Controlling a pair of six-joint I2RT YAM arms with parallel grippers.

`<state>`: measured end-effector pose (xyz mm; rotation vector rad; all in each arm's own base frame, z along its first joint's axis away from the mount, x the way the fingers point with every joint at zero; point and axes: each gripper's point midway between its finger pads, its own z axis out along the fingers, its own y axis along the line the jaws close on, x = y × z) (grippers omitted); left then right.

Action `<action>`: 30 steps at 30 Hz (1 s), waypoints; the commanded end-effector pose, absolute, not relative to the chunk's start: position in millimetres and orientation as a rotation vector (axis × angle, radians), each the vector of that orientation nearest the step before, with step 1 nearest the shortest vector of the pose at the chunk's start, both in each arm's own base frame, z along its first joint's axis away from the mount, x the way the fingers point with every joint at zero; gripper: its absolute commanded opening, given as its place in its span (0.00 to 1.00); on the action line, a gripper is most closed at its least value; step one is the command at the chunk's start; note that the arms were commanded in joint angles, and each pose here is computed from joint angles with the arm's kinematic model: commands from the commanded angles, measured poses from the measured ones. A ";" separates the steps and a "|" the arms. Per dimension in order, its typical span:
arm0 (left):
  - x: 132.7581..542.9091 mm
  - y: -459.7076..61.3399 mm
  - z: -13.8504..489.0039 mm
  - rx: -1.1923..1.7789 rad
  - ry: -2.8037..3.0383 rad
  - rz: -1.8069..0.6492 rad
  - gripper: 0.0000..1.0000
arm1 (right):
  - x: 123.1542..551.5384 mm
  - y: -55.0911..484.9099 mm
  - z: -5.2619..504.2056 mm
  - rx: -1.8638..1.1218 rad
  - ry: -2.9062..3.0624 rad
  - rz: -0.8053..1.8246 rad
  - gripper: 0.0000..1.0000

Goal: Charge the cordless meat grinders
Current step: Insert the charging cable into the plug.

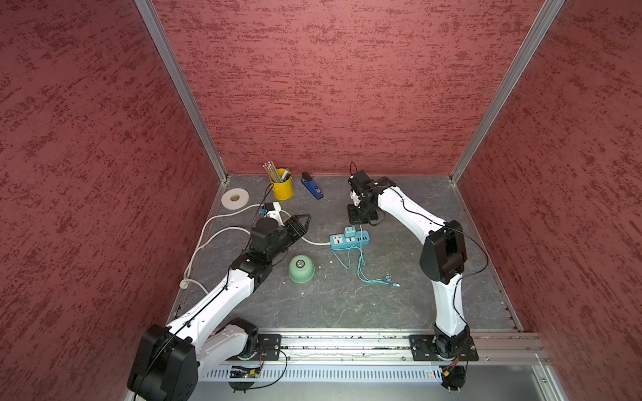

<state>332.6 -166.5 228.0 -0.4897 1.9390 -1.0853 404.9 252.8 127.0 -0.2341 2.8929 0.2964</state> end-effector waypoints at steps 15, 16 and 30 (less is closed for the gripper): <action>330.5 -161.6 228.3 -0.480 1.931 -1.069 0.61 | 395.3 249.9 90.8 -0.305 2.961 0.083 0.00; 330.9 -161.5 229.4 -0.480 1.927 -1.069 0.60 | 394.8 250.9 88.8 -0.308 2.964 0.081 0.00; 329.2 -158.7 230.0 -0.484 1.925 -1.063 0.60 | 387.1 249.4 72.9 -0.326 2.990 0.056 0.07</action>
